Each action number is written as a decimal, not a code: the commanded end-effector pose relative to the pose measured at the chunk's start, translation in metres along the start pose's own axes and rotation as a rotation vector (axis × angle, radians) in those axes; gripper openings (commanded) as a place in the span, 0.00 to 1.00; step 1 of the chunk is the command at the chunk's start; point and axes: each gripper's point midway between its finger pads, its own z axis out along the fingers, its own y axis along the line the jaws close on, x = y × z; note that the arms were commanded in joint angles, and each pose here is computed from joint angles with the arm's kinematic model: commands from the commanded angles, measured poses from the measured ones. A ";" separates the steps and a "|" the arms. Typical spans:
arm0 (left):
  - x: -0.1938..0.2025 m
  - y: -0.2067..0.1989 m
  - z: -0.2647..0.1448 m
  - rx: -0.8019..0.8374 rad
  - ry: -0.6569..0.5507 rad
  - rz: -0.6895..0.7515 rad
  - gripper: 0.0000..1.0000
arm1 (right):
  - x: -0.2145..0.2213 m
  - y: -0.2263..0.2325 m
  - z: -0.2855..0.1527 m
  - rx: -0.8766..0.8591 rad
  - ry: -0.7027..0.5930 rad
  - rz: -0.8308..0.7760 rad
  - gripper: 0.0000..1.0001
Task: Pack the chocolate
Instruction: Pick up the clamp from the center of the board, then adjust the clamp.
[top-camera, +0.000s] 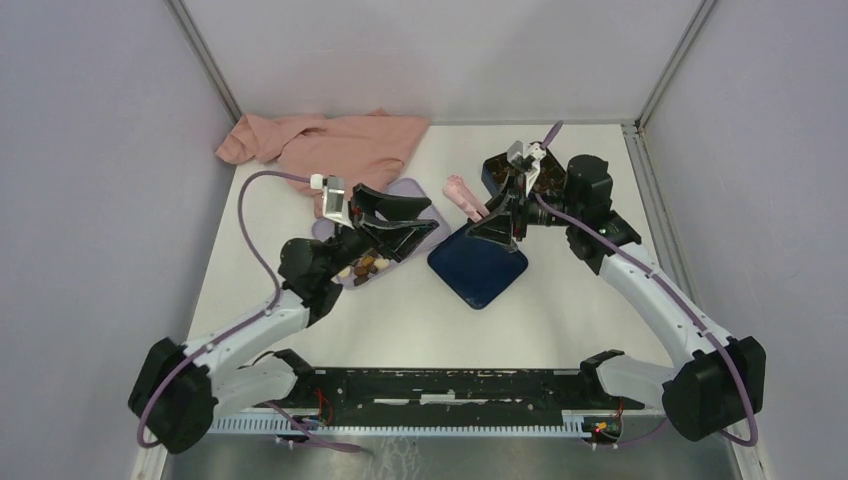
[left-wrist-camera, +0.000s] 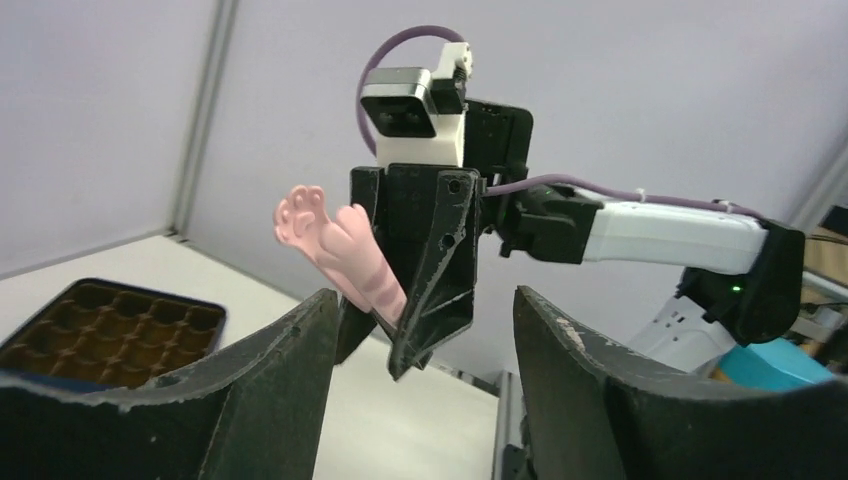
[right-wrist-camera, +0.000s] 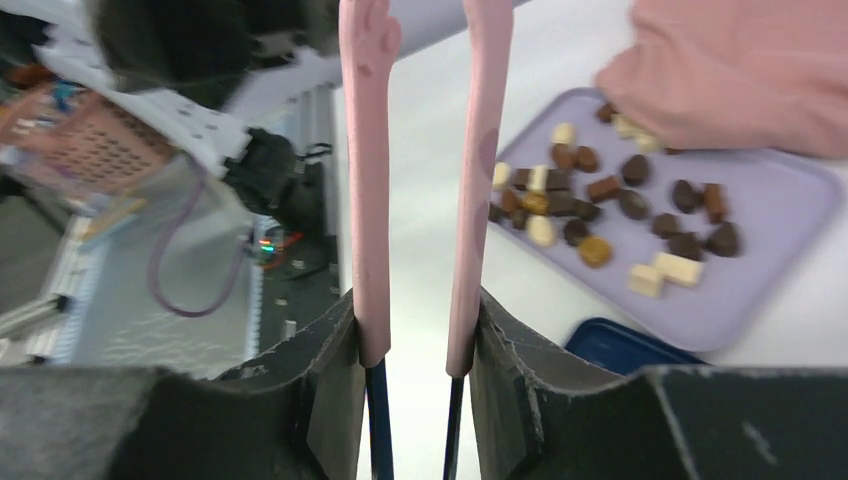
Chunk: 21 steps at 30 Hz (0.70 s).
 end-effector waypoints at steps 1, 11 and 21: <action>0.018 0.032 -0.036 -0.284 0.238 0.147 0.70 | 0.008 -0.033 -0.015 0.198 0.117 -0.195 0.43; -0.002 0.060 -0.115 -0.691 0.583 0.372 0.70 | 0.026 -0.097 -0.005 0.464 0.476 -0.463 0.43; -0.023 0.078 -0.128 -0.812 0.598 0.495 0.70 | 0.055 -0.146 0.023 0.478 0.739 -0.487 0.47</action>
